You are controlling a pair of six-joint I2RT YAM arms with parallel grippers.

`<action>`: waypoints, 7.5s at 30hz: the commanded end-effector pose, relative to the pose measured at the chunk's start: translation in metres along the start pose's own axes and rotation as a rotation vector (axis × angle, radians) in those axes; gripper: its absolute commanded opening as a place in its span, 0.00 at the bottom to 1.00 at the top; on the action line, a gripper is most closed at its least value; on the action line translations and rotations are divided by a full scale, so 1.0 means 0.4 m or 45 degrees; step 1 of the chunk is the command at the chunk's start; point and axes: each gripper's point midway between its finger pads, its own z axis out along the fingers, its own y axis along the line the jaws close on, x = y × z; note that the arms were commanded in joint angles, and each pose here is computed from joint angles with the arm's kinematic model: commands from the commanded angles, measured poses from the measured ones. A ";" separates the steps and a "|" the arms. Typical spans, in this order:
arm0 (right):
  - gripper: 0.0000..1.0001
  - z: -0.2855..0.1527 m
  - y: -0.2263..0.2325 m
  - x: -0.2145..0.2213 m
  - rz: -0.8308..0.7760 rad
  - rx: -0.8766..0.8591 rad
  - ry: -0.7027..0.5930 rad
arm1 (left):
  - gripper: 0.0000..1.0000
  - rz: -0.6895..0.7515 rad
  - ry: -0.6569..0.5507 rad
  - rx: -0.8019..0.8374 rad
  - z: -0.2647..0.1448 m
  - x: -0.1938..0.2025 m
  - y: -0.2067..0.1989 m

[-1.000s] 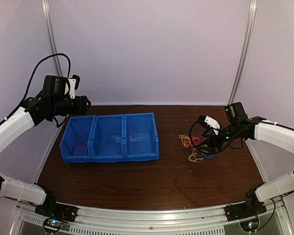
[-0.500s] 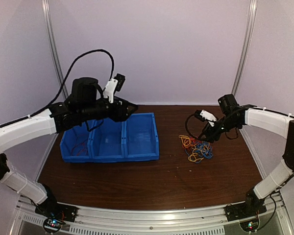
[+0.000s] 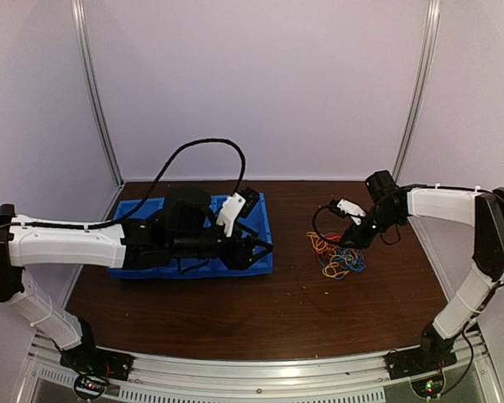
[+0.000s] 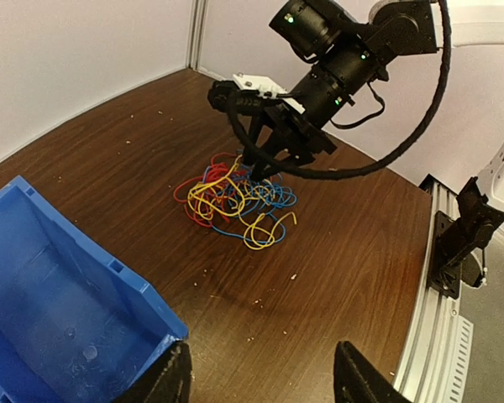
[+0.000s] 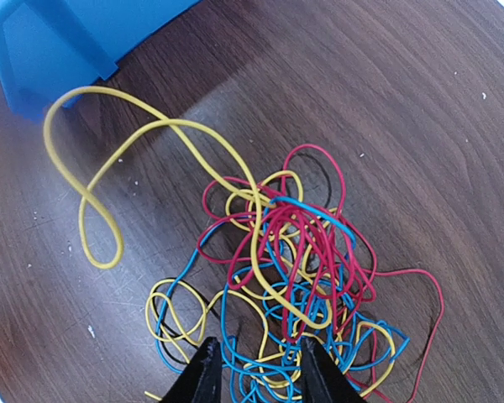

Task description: Untangle the cables

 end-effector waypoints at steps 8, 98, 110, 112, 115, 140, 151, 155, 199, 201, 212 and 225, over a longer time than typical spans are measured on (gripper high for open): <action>0.25 0.026 -0.044 -0.011 0.036 0.063 -0.008 | 0.59 -0.028 -0.132 -0.035 -0.004 -0.062 0.007; 0.00 -0.959 0.389 -0.561 -0.716 0.033 -1.155 | 0.31 0.228 -0.408 0.184 0.448 0.193 -0.134; 0.00 -0.729 0.344 -0.404 -0.526 -0.052 -0.901 | 0.57 0.154 -0.538 0.366 0.247 0.034 -0.216; 0.00 -0.700 0.347 -0.382 -0.499 -0.083 -0.874 | 0.58 0.146 -0.532 0.367 0.227 0.036 -0.215; 0.00 -0.665 0.354 -0.356 -0.465 -0.138 -0.845 | 0.58 0.130 -0.546 0.339 0.194 0.034 -0.204; 0.00 -0.637 0.381 -0.330 -0.385 -0.283 -0.875 | 0.57 0.181 -0.428 0.383 0.295 0.075 -0.224; 0.00 -0.646 0.374 -0.325 -0.373 -0.268 -0.891 | 0.22 0.143 -0.403 0.353 0.307 0.103 -0.206; 0.00 -0.648 0.374 -0.324 -0.367 -0.275 -0.897 | 0.31 0.137 -0.415 0.345 0.302 0.100 -0.202; 0.00 -0.727 0.184 -0.415 -0.210 0.103 -1.026 | 0.00 0.012 -0.287 0.046 0.093 0.198 -0.061; 0.00 -0.668 0.187 -0.389 -0.206 0.047 -0.982 | 0.00 0.008 -0.306 -0.040 0.028 0.177 -0.032; 0.00 -0.460 0.255 -0.420 -0.247 -0.198 -0.830 | 0.00 0.058 -0.364 -0.555 -0.258 -0.004 0.115; 0.00 -0.211 0.558 -0.698 -0.477 -0.551 -0.796 | 0.00 -0.106 -0.470 -1.020 -0.560 -0.155 0.281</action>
